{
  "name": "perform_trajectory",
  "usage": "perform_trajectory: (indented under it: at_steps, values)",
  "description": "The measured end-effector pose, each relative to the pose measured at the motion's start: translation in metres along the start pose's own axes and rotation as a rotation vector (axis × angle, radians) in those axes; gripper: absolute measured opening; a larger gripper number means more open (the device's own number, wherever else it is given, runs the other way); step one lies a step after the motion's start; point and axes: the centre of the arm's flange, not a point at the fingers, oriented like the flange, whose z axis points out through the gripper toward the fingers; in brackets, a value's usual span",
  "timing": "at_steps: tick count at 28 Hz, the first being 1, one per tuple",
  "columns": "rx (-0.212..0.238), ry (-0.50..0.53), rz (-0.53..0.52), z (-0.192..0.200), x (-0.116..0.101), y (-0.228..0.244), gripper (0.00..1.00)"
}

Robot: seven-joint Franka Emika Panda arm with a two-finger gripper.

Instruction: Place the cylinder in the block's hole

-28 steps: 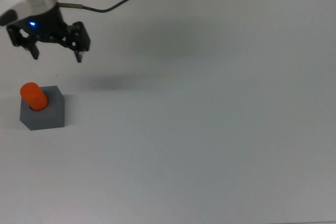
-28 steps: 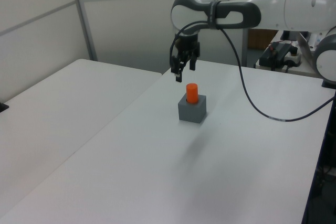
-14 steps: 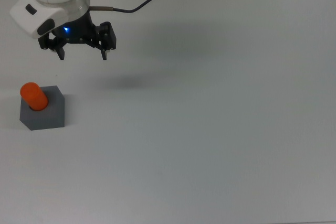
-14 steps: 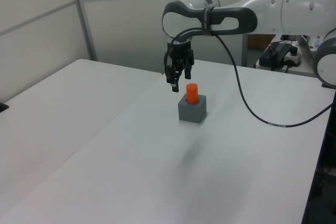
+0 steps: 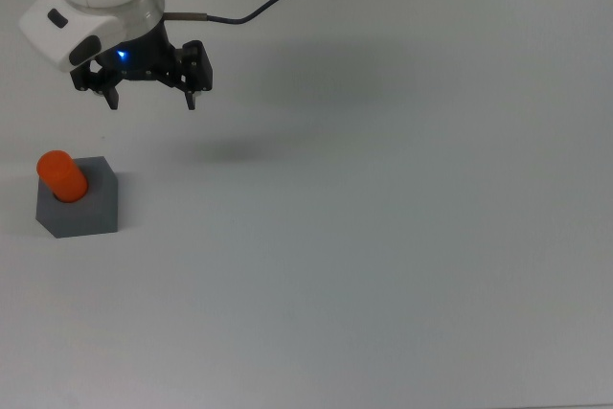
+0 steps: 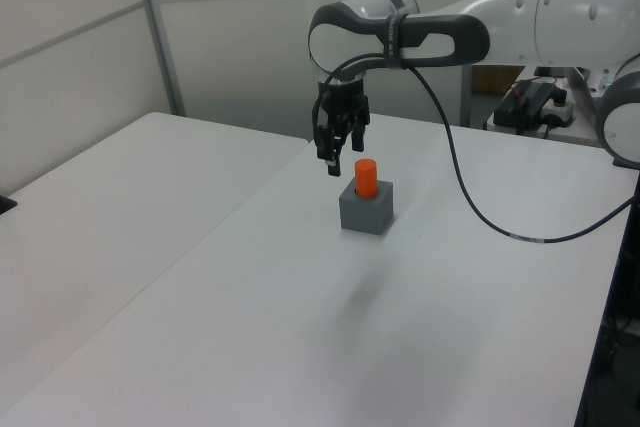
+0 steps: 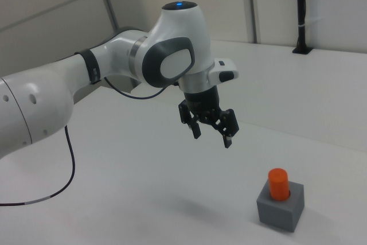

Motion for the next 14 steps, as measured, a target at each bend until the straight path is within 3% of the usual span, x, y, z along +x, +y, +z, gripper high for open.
perform_trajectory:
  at_steps: [14]
  values:
    - [-0.022, -0.014, 0.006, 0.0048, -0.0019, 0.0084, 1.00]
